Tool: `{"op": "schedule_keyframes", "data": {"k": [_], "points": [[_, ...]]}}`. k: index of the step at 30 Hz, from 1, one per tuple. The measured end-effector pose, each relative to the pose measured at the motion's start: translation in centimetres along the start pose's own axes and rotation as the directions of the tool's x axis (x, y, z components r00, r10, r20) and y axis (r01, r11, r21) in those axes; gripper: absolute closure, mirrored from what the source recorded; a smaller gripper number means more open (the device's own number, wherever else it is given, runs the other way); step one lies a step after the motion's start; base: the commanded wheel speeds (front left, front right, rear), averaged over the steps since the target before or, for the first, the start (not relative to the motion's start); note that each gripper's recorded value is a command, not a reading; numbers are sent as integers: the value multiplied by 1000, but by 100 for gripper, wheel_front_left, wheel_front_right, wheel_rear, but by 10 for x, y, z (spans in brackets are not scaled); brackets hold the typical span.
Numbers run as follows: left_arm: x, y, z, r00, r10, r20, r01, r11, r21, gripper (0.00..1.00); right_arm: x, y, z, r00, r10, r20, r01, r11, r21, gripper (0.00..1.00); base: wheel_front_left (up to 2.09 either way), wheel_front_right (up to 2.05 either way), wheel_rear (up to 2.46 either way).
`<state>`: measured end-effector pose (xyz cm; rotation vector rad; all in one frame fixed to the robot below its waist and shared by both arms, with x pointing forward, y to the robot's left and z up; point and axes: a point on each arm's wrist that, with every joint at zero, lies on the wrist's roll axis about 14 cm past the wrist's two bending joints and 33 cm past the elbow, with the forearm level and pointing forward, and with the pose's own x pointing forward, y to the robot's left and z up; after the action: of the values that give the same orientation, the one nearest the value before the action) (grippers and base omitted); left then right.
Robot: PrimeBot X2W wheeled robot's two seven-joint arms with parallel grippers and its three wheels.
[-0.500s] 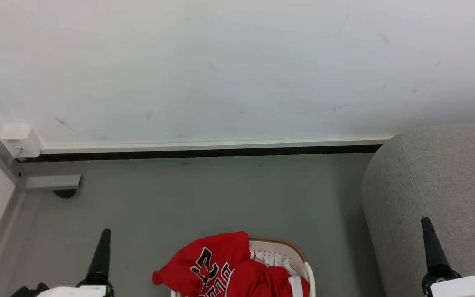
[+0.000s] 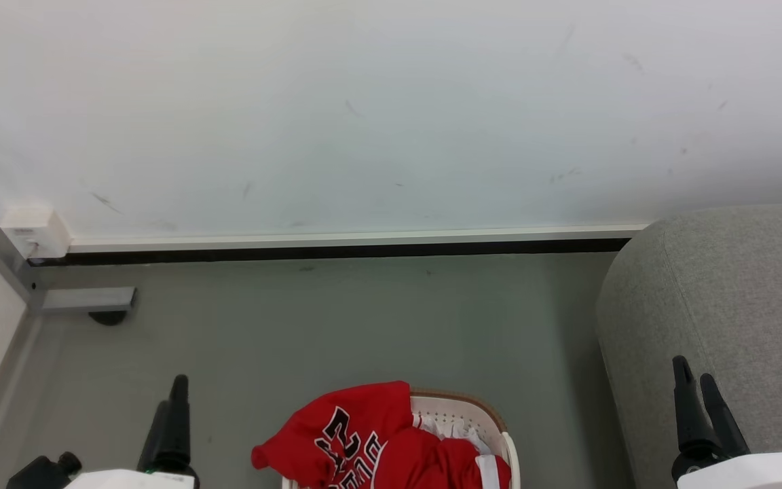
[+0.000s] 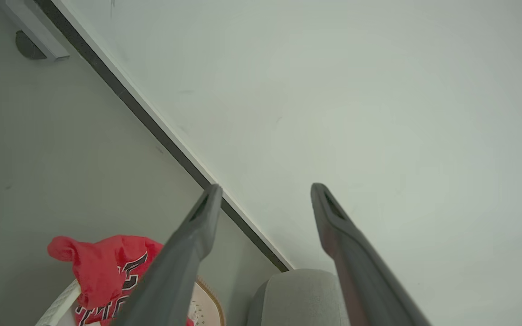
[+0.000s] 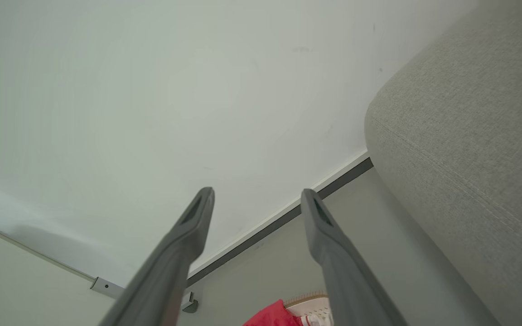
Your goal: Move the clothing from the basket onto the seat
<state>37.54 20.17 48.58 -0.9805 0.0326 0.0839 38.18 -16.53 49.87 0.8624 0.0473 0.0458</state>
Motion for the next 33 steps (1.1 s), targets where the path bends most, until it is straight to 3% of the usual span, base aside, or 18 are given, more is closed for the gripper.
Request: {"op": "schedule_keyframes", "data": {"k": [14,33], "points": [[-2,-5,1,999,-27,17,23,976,216,0,-1,3,-2,1000,20,4,-18,977,-213,0,0,0,0],[-4,-8,5,998,-57,33,36,895,444,0,0,8,-3,999,53,10,-44,912,-409,0,0,0,0]]}}
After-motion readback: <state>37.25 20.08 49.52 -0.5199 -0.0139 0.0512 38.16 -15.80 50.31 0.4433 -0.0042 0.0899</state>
